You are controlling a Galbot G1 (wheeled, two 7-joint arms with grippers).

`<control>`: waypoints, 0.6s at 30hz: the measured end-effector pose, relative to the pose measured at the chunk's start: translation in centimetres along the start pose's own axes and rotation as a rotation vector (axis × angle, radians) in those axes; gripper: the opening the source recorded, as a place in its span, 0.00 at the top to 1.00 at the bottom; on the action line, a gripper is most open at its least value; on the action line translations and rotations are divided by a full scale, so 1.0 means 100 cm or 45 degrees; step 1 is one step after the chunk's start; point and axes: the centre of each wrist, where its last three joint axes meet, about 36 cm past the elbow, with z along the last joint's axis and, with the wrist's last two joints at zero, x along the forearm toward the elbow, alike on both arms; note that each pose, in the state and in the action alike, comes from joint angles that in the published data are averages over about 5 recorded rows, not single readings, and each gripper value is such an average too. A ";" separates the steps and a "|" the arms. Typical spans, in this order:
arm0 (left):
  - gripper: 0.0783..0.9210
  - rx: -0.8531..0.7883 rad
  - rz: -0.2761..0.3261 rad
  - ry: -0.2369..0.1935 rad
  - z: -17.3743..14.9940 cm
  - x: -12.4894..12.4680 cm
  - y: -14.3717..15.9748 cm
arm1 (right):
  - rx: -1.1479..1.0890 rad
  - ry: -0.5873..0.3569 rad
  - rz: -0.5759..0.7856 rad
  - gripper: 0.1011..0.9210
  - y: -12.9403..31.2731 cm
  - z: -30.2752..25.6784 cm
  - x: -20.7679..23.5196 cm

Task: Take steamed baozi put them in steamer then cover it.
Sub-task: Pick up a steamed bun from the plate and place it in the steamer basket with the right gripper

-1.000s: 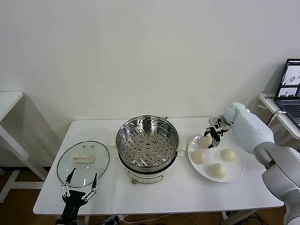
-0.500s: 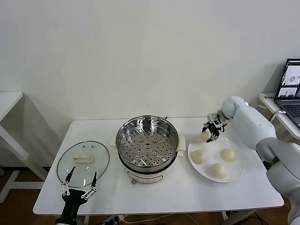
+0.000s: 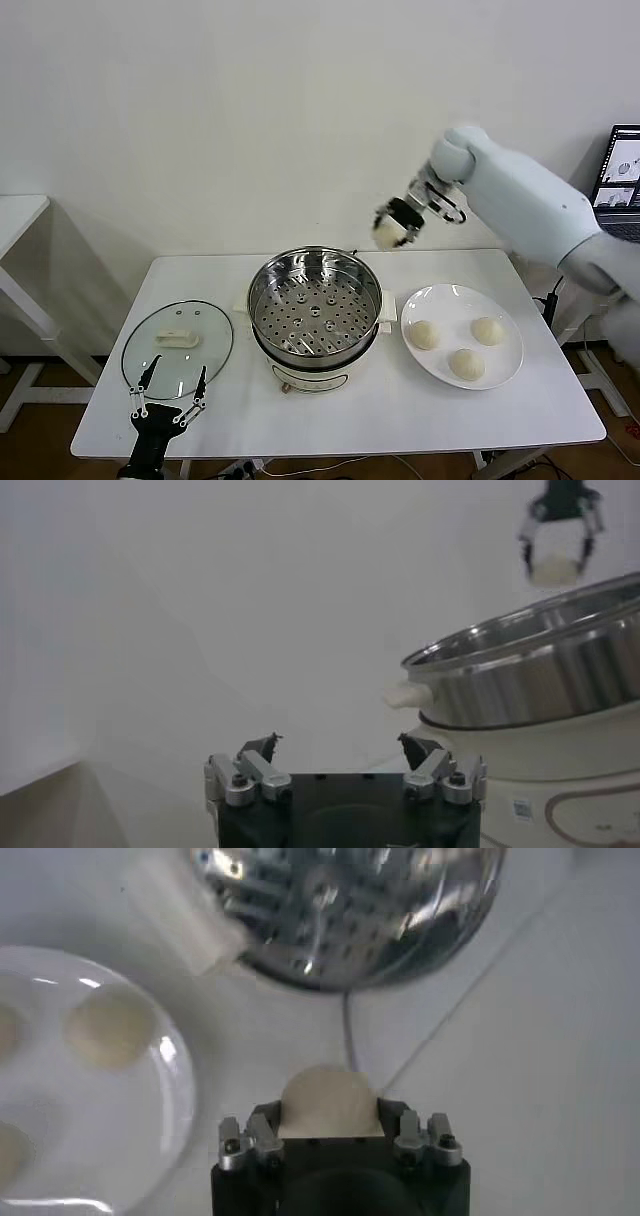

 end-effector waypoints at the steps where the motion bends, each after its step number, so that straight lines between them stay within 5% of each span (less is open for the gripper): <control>1: 0.12 0.001 -0.001 -0.001 0.000 0.000 0.000 | 0.053 -0.006 -0.001 0.31 -0.009 -0.010 0.003; 18: 0.12 0.007 -0.013 -0.016 -0.003 -0.002 0.000 | 0.540 -0.105 -0.127 0.30 -0.057 -0.107 -0.059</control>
